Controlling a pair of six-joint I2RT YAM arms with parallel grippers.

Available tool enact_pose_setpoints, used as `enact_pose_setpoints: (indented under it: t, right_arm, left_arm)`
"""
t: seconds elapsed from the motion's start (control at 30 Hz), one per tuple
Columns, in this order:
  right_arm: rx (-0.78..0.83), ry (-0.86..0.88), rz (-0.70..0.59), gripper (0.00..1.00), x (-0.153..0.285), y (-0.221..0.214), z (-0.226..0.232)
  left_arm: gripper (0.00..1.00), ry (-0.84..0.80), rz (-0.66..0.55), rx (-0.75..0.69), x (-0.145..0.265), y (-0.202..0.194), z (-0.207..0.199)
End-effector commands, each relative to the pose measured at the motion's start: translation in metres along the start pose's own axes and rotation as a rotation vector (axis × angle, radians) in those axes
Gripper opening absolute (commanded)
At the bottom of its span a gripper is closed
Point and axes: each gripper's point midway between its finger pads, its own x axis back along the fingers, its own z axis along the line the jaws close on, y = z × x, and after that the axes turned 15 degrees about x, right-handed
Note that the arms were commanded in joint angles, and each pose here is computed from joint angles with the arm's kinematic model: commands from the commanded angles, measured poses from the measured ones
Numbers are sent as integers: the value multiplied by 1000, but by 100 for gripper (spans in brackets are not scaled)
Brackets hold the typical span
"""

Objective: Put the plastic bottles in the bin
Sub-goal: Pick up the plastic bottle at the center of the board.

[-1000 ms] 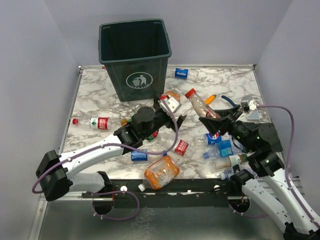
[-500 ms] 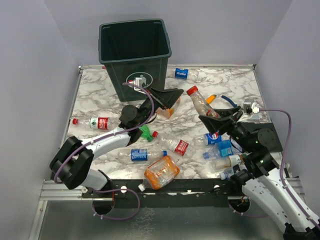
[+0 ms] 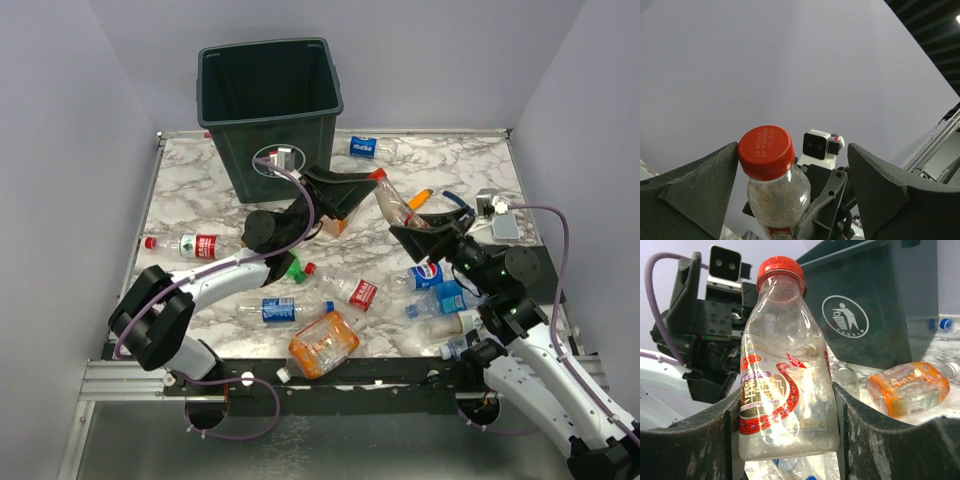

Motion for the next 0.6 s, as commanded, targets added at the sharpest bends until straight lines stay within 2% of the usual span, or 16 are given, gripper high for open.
enact_pose_setpoints:
  t: [0.0, 0.17, 0.43, 0.47, 0.5, 0.57]
  right_arm:
    - [-20, 71, -6, 26, -3, 4, 13]
    - [-30, 77, 51, 26, -6, -10, 11]
    - [-26, 68, 60, 29, -3, -13, 10]
    - [-27, 69, 67, 31, -2, -14, 10]
    - [-30, 72, 73, 39, -1, -15, 11]
    - [-38, 73, 93, 69, 0, -16, 12]
  left_arm:
    - [86, -30, 93, 34, -8, -23, -1]
    - [70, -59, 156, 35, -16, -39, -7]
    - [31, -41, 114, 11, -12, -33, -7]
    - [22, -40, 110, 1, -12, -31, -8]
    - [18, -36, 108, -10, -12, -30, -8]
    - [1, -19, 103, -47, -13, -26, -6]
